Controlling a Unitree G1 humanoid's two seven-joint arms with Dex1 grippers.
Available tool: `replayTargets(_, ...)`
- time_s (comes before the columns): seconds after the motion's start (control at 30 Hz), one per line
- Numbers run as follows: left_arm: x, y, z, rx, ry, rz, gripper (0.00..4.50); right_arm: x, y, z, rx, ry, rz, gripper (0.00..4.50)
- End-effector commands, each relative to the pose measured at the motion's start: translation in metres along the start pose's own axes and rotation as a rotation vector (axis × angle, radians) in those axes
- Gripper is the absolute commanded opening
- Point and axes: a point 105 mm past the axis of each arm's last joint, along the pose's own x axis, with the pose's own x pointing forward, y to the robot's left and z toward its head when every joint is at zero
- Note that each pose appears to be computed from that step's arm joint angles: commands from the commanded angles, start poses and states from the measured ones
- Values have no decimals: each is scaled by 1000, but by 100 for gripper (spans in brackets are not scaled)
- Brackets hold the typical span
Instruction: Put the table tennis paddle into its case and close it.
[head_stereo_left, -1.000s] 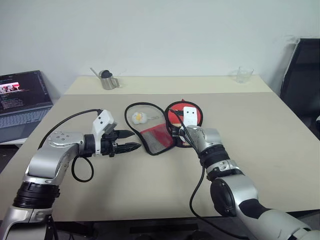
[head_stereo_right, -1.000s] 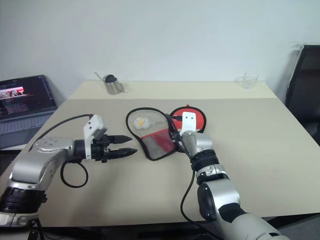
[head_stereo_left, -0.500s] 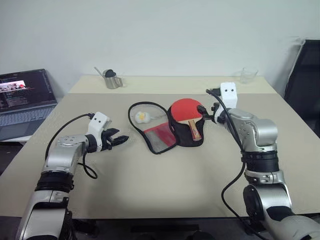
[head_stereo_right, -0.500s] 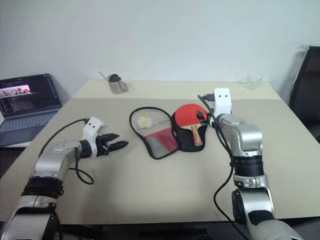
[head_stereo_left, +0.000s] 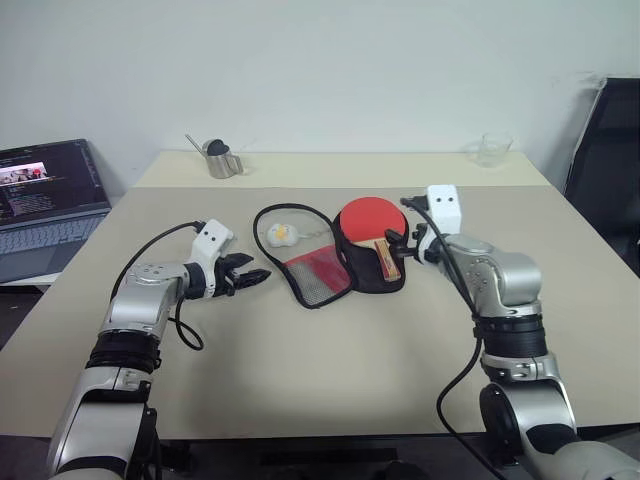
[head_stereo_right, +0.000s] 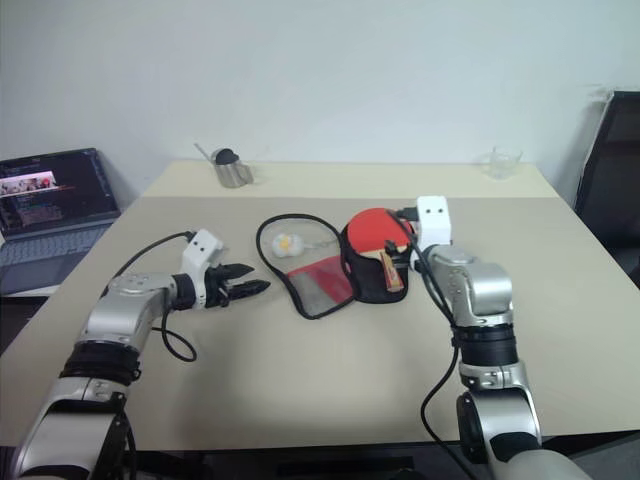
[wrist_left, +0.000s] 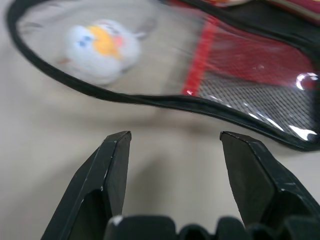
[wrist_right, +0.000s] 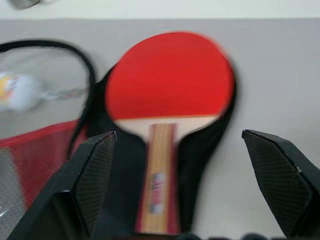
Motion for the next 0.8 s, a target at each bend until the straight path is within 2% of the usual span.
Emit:
replayTargets(0.03,-4,1,3,41,12,15,311,1,6,5,-9,-20,9,445)
replayTargets(0.37,-3,-7,4,34,4,1,311,32,13,-33,-5,90,-11,445)
replayTargets(0.63,-17,-20,17,49,-38,-85,311,48,13,-37,-22,94,-27,445)
replayTargets(0.73,-28,-19,26,58,-61,-98,311,50,13,-39,-23,94,-32,384)
replayTargets(0.8,-29,-20,28,61,-66,-98,311,51,14,-39,-22,93,-31,319)
